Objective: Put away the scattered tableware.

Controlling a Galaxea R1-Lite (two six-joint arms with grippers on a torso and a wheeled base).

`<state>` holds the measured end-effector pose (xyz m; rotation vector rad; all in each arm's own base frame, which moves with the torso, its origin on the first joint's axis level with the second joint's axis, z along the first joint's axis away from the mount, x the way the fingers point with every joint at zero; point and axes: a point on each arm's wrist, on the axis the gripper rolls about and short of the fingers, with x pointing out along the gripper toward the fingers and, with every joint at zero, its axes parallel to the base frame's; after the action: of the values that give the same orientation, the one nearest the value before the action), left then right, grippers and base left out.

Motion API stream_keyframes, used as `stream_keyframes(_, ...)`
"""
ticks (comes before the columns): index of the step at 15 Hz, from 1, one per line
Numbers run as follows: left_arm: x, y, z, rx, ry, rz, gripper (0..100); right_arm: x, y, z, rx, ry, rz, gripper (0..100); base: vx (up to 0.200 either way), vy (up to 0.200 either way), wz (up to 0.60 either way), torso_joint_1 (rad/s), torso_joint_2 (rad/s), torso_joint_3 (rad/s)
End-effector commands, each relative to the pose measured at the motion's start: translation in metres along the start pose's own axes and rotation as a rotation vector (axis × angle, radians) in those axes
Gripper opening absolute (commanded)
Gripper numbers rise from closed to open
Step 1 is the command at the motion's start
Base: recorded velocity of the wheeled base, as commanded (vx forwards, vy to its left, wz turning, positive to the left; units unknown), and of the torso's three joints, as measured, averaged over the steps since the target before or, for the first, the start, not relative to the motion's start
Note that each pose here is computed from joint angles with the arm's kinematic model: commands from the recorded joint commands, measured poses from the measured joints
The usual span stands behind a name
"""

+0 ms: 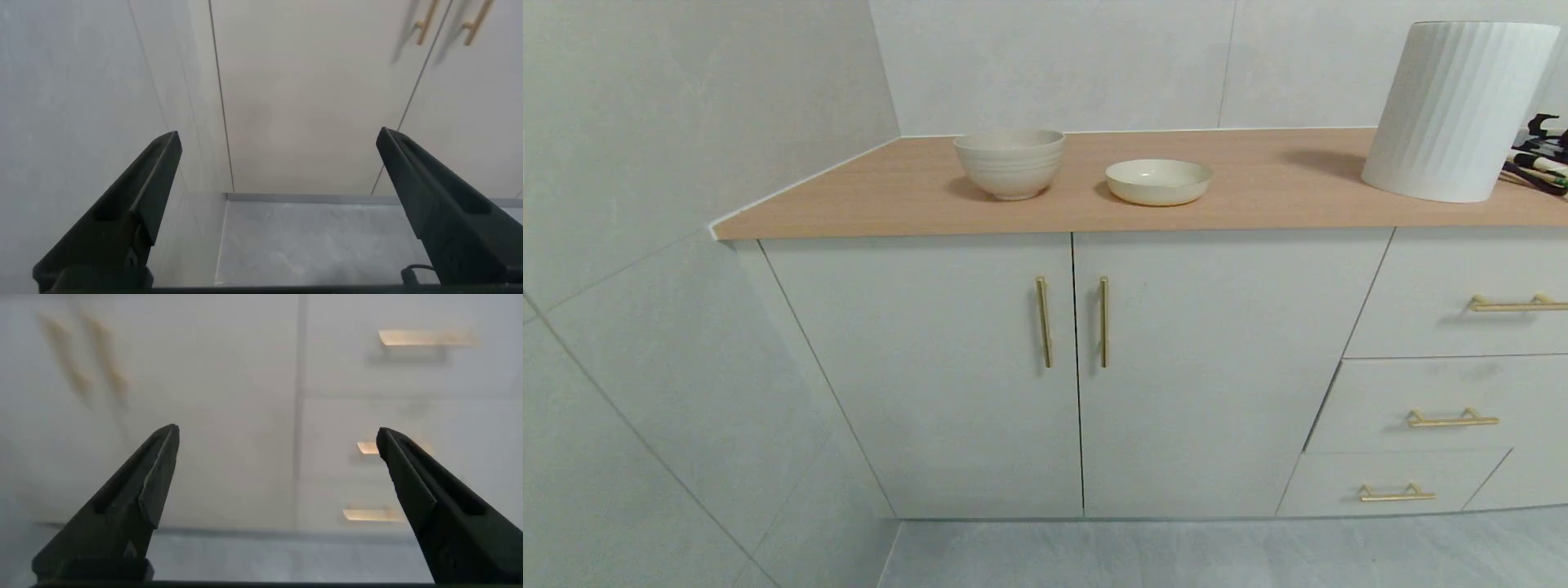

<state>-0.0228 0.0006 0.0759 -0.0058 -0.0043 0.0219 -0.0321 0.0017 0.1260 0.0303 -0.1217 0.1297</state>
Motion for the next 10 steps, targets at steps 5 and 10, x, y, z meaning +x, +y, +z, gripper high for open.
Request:
stream_keyframes(5,0.000,0.000,0.000,0.000,0.000,0.001,100,0.167,0.020,0.056,0.086,0.551,0.519,100,0.000,0.000,0.00,0.000,0.00,0.000)
stream_keyframes(10,0.000,0.000,0.000,0.000,0.000,0.001,100,0.295,0.091,0.029,0.095,0.501,0.713,100,0.000,0.000,0.00,0.000,0.00,0.000)
